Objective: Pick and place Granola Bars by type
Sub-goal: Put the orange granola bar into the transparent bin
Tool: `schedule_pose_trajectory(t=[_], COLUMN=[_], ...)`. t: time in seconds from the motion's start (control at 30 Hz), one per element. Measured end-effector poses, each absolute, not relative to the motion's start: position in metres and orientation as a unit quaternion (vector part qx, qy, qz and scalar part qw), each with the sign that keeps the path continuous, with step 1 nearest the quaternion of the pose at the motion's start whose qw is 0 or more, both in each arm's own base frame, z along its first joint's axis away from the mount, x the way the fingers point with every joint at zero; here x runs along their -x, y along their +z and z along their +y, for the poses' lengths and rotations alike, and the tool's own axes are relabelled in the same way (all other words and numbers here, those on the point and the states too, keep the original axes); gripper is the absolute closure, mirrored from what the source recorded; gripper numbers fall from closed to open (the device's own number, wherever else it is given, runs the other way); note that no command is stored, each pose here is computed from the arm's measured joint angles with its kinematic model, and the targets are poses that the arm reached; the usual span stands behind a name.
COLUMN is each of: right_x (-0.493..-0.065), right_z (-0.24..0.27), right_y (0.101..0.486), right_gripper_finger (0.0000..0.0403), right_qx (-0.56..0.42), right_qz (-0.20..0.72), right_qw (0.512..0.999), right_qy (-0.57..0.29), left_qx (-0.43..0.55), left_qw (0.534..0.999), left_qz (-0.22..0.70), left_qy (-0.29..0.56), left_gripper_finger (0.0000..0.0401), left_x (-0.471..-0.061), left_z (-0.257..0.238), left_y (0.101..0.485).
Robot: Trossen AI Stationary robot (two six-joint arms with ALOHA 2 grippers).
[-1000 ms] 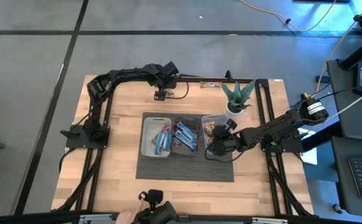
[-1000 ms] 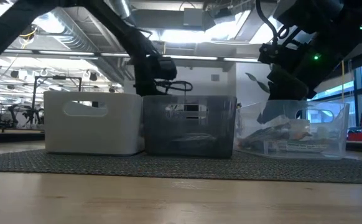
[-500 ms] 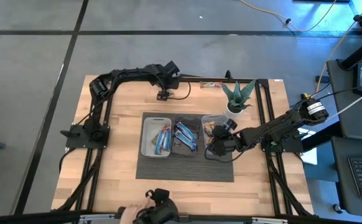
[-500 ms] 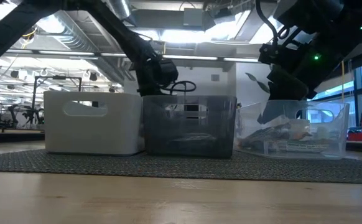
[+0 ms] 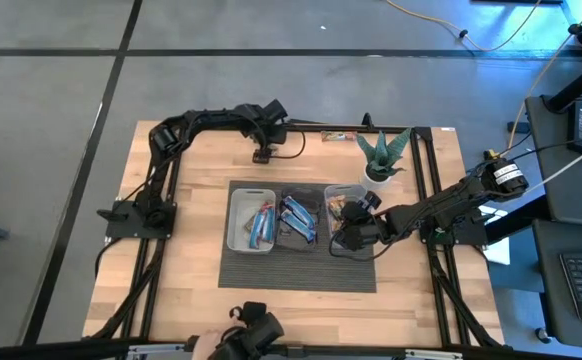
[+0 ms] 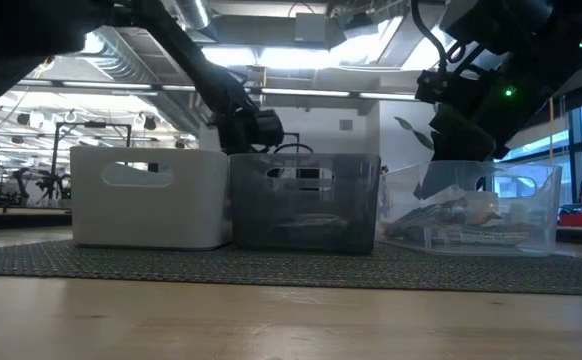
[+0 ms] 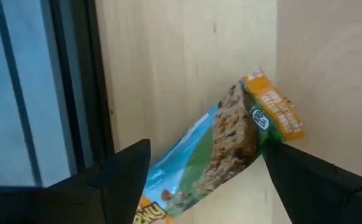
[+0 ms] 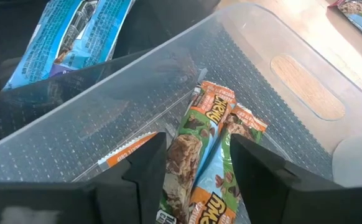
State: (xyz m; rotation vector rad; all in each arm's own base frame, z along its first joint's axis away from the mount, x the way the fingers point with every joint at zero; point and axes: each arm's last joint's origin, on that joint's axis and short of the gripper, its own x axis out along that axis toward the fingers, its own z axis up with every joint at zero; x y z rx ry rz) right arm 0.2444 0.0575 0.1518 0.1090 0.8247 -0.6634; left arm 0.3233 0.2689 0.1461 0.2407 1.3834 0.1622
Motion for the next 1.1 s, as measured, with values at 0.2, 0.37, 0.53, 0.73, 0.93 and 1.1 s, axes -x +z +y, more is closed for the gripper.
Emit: schedule_pose_trajectory(t=[0.2,0.37,0.53,0.73,0.93,1.1], right_x=[-0.244,-0.244,-0.244,-0.244,-0.244,-0.244], right_z=[0.057,0.057,0.057,0.057,0.057,0.057], right_y=[0.152,0.152,0.152,0.152,0.151,0.151], right_gripper_finger=[0.0223,0.0223,0.0223,0.0223,0.0223,0.0223], right_qx=[-0.051,-0.052,-0.052,-0.052,-0.052,-0.052], right_qz=[0.394,0.394,0.394,0.394,0.395,0.395], right_qw=[0.862,0.862,0.862,0.861,0.861,0.861], right_qy=[-0.316,-0.316,-0.316,-0.316,-0.316,-0.316], left_qx=[-0.060,-0.014,0.045,0.082,0.081,0.074], left_qw=[0.752,0.744,0.732,0.726,0.722,0.721], left_qz=[0.650,0.659,0.660,0.658,0.664,0.665], left_qy=[0.092,0.114,0.159,0.185,0.180,0.177], left_gripper_finger=[0.0094,0.0109,0.0139,0.0192,0.0251,0.0277], left_x=[-0.318,-0.315,-0.312,-0.311,-0.312,-0.313], left_z=[0.267,0.264,0.262,0.260,0.258,0.256], left_y=[0.145,0.143,0.143,0.142,0.142,0.142])
